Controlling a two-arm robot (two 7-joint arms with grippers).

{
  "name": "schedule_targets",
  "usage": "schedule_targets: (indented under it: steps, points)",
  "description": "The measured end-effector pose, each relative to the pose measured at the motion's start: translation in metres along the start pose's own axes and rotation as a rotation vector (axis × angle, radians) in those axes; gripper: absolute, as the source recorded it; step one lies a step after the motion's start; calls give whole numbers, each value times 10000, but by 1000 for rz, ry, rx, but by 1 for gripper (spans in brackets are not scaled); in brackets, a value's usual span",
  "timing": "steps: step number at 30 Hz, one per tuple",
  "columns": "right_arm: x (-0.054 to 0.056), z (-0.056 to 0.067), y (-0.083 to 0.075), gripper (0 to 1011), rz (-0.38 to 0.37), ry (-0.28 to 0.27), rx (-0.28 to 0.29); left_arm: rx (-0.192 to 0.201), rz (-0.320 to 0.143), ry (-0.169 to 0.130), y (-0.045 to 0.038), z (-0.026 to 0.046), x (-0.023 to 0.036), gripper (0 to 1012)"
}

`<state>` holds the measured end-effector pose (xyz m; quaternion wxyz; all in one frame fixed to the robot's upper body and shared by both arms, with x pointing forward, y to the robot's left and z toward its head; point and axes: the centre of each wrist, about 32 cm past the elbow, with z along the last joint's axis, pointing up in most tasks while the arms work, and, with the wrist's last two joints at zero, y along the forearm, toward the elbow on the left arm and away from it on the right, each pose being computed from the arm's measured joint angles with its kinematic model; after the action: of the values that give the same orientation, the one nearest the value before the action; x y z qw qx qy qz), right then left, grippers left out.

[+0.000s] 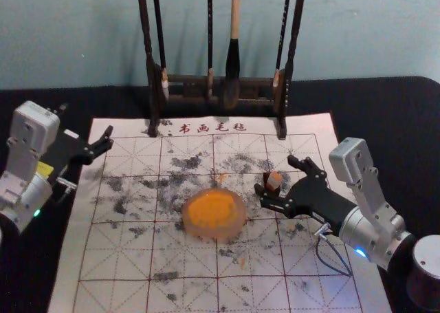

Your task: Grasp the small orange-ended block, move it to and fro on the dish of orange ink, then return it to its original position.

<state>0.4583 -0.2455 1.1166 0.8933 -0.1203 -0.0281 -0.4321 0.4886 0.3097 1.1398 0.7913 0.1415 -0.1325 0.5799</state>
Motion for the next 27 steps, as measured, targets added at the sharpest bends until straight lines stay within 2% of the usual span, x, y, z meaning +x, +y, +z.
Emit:
schedule_targets:
  steps: [15, 21, 27]
  points:
    - [-2, 7, -3, 996, 2, -2, 2, 0, 0, 0, 0, 0, 0, 1001]
    - [-3, 6, -4, 873, 2, -2, 2, 0, 0, 0, 0, 0, 0, 1001]
    - [-3, 5, -4, 692, 2, -1, 2, 0, 0, 0, 0, 0, 0, 1001]
